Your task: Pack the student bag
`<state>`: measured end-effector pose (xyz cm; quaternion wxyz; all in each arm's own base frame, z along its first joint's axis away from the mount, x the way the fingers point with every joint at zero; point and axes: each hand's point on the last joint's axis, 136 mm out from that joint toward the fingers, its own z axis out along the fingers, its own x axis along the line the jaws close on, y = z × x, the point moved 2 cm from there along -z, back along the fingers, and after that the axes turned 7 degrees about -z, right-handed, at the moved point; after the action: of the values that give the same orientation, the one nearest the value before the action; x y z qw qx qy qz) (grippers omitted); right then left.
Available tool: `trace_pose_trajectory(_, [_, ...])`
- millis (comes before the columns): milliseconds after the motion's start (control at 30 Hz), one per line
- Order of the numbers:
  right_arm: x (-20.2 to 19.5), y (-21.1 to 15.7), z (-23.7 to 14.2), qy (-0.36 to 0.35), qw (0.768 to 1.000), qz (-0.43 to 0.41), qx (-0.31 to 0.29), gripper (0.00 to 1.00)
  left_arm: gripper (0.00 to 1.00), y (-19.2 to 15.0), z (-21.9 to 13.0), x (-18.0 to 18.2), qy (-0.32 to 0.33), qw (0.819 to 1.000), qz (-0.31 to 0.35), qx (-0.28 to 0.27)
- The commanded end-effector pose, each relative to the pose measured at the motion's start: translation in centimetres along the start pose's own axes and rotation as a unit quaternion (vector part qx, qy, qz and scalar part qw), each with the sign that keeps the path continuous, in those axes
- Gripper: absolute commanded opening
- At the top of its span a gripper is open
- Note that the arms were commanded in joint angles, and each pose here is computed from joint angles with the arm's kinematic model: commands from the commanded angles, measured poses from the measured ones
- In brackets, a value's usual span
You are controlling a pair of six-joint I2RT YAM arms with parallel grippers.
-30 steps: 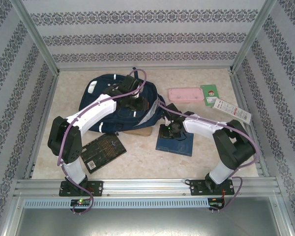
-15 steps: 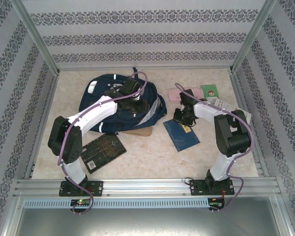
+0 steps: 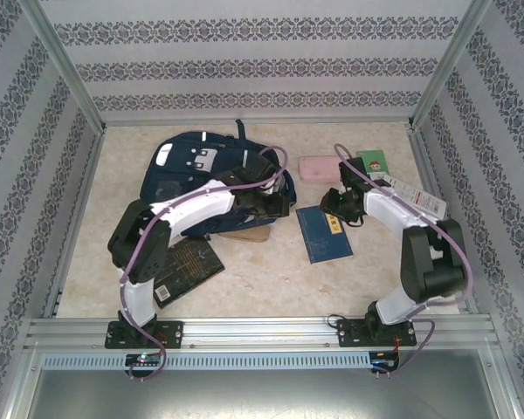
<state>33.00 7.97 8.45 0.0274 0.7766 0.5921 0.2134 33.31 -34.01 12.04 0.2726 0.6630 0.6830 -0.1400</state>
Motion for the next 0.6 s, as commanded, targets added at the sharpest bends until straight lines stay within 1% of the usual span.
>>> trace_pose_trajectory(0, [-2.6,-1.8,0.0,-0.033,0.999,0.03,0.007,0.45,0.37,-0.2,1.3,-2.9,-0.033,0.999,-0.014,0.011])
trace_pose_trajectory(133, [-4.2,-3.1,0.5,-0.049,0.997,0.056,0.028,0.45,0.37,-1.2,3.6,-3.3,-0.024,0.999,-0.031,0.034])
trace_pose_trajectory(233, [-4.6,-3.6,0.7,-0.054,0.996,0.067,0.027,0.46,0.37,-1.8,5.1,-2.9,-0.016,0.997,-0.057,0.049])
trace_pose_trajectory(367, [-6.0,-4.3,0.8,-0.089,0.993,0.077,0.023,0.47,0.38,-2.1,6.6,-2.6,-0.021,0.994,-0.089,0.058])
trace_pose_trajectory(433, [-6.1,-4.7,1.2,-0.083,0.993,0.079,0.027,0.47,0.38,-2.2,7.1,-2.6,-0.019,0.993,-0.097,0.059])
trace_pose_trajectory(567, [-5.4,-5.5,2.0,-0.072,0.994,0.067,0.053,0.47,0.38,-2.5,8.4,-1.9,-0.007,0.992,-0.112,0.063])
